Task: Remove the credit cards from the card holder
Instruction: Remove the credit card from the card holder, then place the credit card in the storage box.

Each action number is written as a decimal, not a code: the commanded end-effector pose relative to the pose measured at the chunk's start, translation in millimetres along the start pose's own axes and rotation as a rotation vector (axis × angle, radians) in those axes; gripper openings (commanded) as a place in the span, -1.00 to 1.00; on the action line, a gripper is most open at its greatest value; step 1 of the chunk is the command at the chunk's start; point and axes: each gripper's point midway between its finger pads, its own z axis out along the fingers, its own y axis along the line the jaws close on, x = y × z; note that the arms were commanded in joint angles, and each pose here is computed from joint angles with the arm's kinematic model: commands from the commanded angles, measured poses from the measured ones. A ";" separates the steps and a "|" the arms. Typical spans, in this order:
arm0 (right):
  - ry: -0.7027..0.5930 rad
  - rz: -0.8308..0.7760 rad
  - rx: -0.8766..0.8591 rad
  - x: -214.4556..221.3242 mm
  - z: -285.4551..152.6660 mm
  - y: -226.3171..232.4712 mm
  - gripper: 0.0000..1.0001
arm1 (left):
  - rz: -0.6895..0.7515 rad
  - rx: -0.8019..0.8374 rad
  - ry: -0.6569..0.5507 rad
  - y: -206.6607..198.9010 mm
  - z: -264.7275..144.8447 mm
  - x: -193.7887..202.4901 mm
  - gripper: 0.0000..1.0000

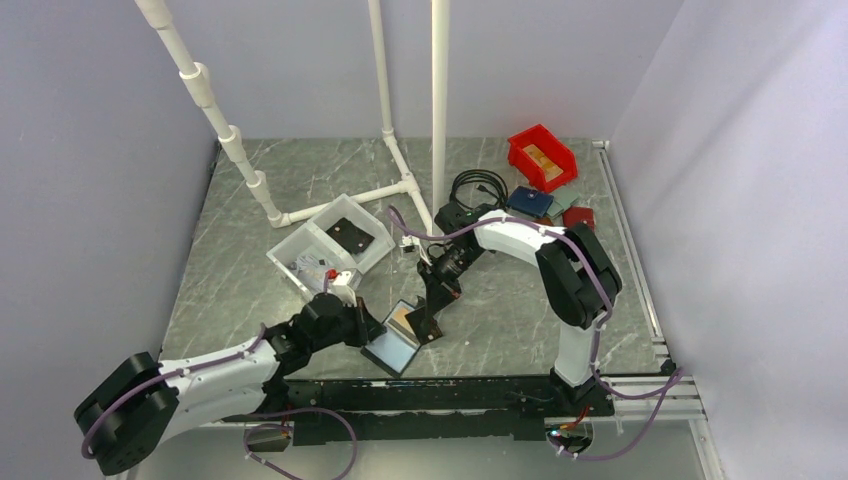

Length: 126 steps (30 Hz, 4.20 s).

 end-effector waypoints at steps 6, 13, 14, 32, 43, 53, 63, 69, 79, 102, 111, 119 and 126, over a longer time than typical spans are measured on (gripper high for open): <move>0.015 -0.213 0.170 -17.2 -33.8 9.7 -1.00 | 0.029 -0.056 -0.002 -2.6 18.1 -31.8 -1.00; 0.011 -0.259 0.237 -18.3 -48.3 12.4 -1.00 | 0.073 -0.036 0.069 -13.9 46.5 -46.1 -1.00; 0.010 -0.265 0.246 -18.8 -50.2 12.8 -1.00 | 0.078 -0.037 0.074 -15.7 50.0 -50.1 -1.00; -0.124 -0.325 0.353 -35.0 -94.3 31.1 -1.00 | 0.147 -0.021 -0.051 -50.9 5.2 -103.2 0.36; -0.191 -0.305 0.289 -44.4 -91.9 41.6 -1.00 | 0.220 0.473 -0.241 -116.1 -44.2 -94.9 0.83; -0.223 -0.280 0.180 -44.5 -82.4 49.5 -1.00 | 0.297 0.533 -0.273 -132.1 -31.3 -108.4 0.82; -0.251 -0.254 0.152 -42.6 -86.7 46.1 -1.00 | 0.261 0.576 -0.202 -139.2 -6.2 -105.3 0.66; -0.256 -0.233 0.137 -41.0 -85.9 42.2 -1.00 | 0.255 0.602 -0.194 -143.4 -5.2 -104.7 0.61; -0.261 -0.215 0.129 -39.1 -86.3 38.2 -1.00 | 0.272 0.624 -0.141 -150.3 7.2 -104.5 0.01; -0.262 -0.195 0.175 -38.3 -89.5 32.6 -0.44 | 0.282 0.622 -0.090 -149.2 -0.3 -95.6 -1.00; -0.264 -0.215 0.193 -38.9 -92.5 36.2 -0.20 | 0.287 0.536 -0.073 -136.4 -7.2 -92.2 -1.00; -0.255 -0.223 0.225 -37.5 -95.0 32.9 -0.15 | 0.332 0.432 -0.051 -122.5 -7.5 -99.0 -1.00; -0.245 -0.220 0.246 -35.8 -96.3 29.0 -0.14 | 0.322 0.311 -0.061 -99.7 -7.1 -122.4 -1.00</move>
